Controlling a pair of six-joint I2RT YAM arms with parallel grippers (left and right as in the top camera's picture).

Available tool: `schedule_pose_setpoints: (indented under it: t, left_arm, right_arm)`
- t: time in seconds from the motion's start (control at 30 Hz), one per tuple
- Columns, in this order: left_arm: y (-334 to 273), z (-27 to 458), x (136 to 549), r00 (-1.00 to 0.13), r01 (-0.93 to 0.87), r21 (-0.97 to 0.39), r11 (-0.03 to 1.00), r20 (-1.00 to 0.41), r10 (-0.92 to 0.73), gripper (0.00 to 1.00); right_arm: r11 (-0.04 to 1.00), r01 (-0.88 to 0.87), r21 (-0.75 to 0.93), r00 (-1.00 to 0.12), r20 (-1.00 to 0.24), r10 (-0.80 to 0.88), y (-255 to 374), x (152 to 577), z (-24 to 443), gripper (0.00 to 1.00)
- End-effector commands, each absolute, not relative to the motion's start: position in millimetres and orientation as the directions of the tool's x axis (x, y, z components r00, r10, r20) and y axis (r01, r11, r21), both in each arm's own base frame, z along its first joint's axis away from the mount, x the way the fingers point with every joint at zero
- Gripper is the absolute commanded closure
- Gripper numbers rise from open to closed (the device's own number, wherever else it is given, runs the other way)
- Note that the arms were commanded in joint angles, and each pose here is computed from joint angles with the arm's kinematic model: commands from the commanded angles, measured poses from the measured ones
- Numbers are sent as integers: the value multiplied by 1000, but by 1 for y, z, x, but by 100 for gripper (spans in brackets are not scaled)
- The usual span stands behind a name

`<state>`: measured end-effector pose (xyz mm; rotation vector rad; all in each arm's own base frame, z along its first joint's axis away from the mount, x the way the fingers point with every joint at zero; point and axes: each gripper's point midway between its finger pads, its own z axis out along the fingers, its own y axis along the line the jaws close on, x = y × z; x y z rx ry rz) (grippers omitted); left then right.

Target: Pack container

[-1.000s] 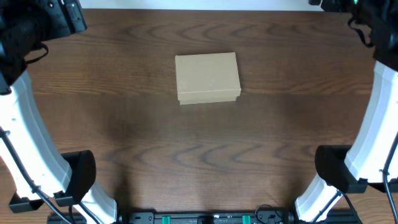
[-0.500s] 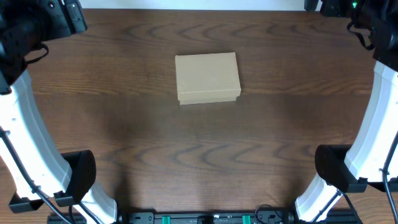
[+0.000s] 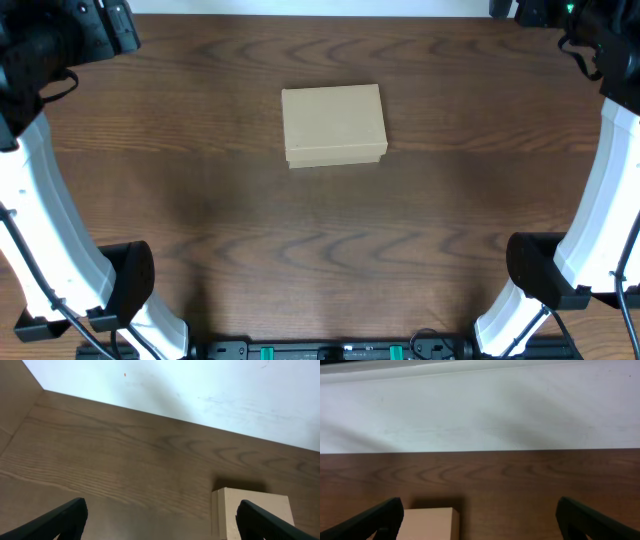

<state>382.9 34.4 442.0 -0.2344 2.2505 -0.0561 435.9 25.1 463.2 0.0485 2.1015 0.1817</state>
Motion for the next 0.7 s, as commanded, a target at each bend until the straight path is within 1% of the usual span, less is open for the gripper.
schedule_pose_setpoints:
  t: [0.0, 0.47, 0.57, 0.67]
  left_arm:
    - [37, 444, 381, -616, -155, -114, 981, -766, -186, 4]
    - [37, 444, 381, -616, -155, -114, 981, -766, -186, 4]
    - [37, 444, 381, -616, -155, -114, 981, -766, -186, 4]
    - [37, 444, 381, -616, -155, -114, 981, -766, -186, 4]
  right_arm:
    - [989, -31, 143, -514, -851, 107, 23, 436, 462, 1]
    - [989, -31, 142, -516, -850, 106, 23, 436, 462, 1]
    - [990, -29, 141, -518, -849, 106, 23, 425, 466, 1]
    - [990, -30, 137, -487, -867, 105, 21, 412, 480, 1]
